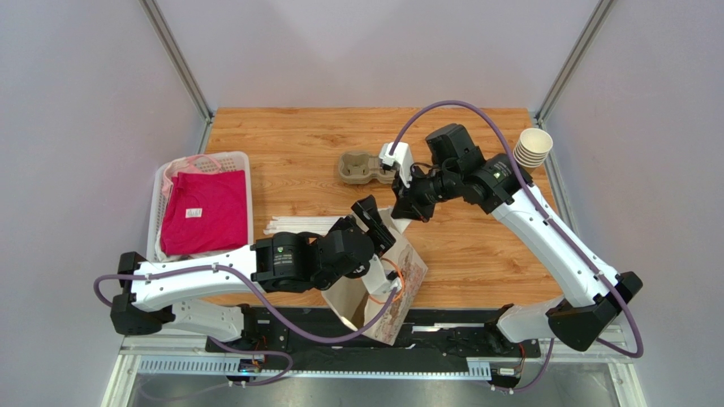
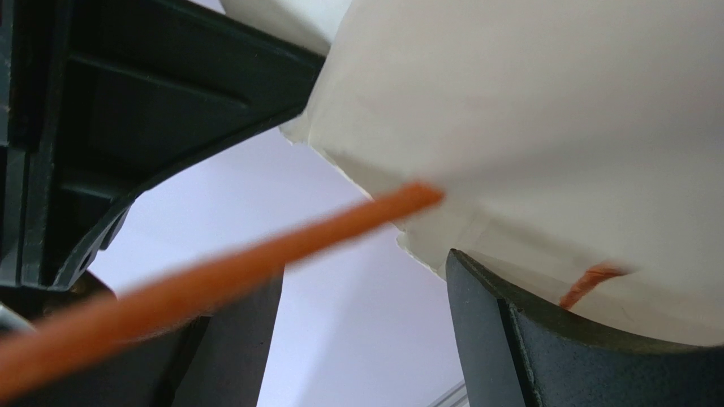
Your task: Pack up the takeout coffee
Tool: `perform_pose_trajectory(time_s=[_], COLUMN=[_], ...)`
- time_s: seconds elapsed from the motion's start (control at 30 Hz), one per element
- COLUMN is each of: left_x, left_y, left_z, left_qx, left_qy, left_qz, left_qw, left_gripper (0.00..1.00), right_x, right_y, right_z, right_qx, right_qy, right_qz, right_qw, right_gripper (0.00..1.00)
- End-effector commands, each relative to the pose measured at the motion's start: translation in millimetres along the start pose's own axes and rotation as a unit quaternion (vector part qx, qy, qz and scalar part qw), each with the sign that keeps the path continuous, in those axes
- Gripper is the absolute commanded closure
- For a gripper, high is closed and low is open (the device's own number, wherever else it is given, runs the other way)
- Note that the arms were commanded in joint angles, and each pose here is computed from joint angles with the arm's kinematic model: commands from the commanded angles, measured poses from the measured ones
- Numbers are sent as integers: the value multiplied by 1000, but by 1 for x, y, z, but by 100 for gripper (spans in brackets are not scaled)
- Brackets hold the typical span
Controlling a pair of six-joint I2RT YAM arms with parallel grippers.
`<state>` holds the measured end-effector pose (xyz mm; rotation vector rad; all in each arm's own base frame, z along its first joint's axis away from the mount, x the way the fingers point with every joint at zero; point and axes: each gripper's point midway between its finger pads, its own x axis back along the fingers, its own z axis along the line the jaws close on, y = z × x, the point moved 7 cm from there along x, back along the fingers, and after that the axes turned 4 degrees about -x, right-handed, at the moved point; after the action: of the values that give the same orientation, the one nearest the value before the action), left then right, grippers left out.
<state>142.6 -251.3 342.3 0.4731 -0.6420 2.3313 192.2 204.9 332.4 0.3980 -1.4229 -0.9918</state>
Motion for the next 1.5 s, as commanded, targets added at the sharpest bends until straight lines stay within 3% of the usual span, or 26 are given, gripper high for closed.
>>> perform_pose_trajectory(time_s=[0.0,0.47,0.87,1.1,1.3,1.4,1.47], left_x=[14,31,40,50,67,78,92], left_y=[-13,-27,-42,-55,-79,-98,-97], left_z=[8,19,35,56,72,68,70], left_qx=[-31,-47,13,109,274,397,493], left_qy=[26,56,72,94,127,113,91], left_qz=[21,32,20,-1,-17,-33,-102], left_qw=[999,997,997,989,953,910,859], left_gripper=[21,21,21,21,19,15,14], right_x=[11,14,18,19,19,18,18], right_y=[10,6,1,0,-3,-1,2], right_z=[0,2,5,4,2,-2,-9], right_qx=[33,41,43,43,53,66,73], right_qy=[-14,-17,-18,-23,-30,-38,-46], right_qz=[-36,-38,-43,-44,-46,-48,-47], right_qw=[999,998,998,998,997,996,995], right_gripper=[100,100,100,100,100,100,100])
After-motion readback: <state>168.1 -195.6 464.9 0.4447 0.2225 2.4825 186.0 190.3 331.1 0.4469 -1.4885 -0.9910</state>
